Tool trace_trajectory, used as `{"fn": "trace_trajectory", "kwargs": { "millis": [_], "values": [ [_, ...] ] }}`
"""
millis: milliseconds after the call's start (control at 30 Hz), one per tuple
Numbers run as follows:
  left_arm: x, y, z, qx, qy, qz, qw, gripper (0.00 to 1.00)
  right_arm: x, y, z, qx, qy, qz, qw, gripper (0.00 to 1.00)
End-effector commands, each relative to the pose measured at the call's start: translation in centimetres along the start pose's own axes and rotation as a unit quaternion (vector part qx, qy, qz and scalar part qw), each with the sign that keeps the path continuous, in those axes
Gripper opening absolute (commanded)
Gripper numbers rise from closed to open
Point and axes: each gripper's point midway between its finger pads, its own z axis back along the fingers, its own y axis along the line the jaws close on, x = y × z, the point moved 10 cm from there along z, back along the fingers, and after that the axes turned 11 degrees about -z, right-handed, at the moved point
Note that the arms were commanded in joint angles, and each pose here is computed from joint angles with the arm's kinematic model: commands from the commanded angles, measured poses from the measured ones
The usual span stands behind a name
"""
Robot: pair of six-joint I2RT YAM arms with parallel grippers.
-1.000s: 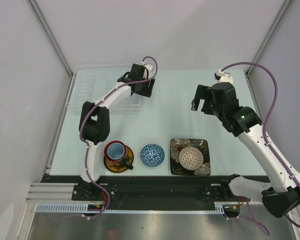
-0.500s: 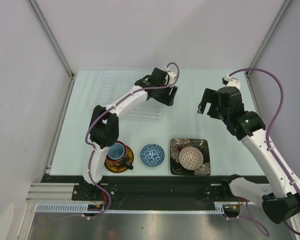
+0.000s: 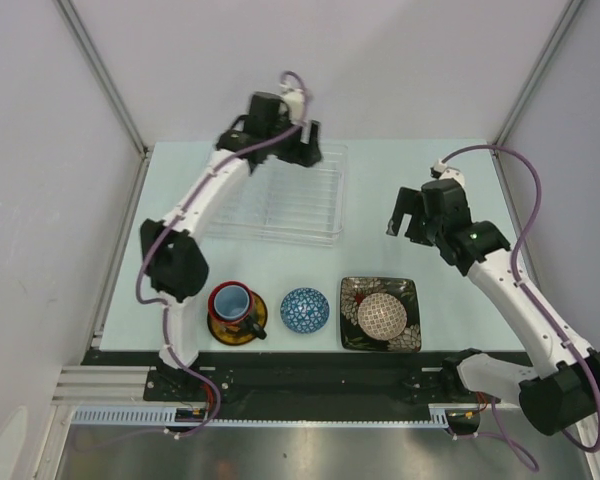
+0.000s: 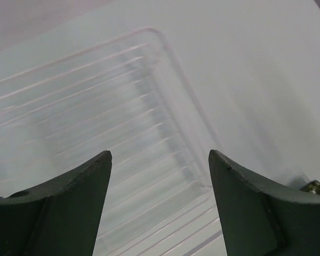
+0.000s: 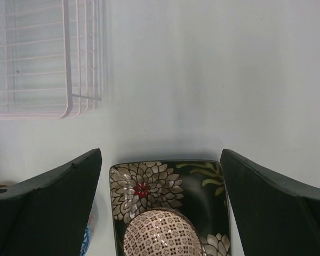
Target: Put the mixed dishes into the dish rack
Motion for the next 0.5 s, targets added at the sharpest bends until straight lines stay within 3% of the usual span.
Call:
{"fn": "trace_trajectory", "kwargs": {
  "millis": [0, 167, 467],
  "values": [
    [-0.2, 9.3, 8.0, 0.106, -0.044, 0.057, 0.992, 0.78, -0.5, 1.9, -2.9, 0.049, 0.013, -0.012, 0.999, 1.00],
    [-6.5, 14.4, 12.3, 0.190, 0.000, 0.082, 0.978, 0.77, -0.3, 5.7, -6.6, 0.067, 0.033, 0.014, 0.997, 1.00],
    [-12.8, 16.0, 14.3, 0.242, 0.038, 0.089, 0.965, 0.77, -0.9, 10.8, -14.9, 0.058, 0.066, 0.054, 0.995, 1.00]
  ]
}}
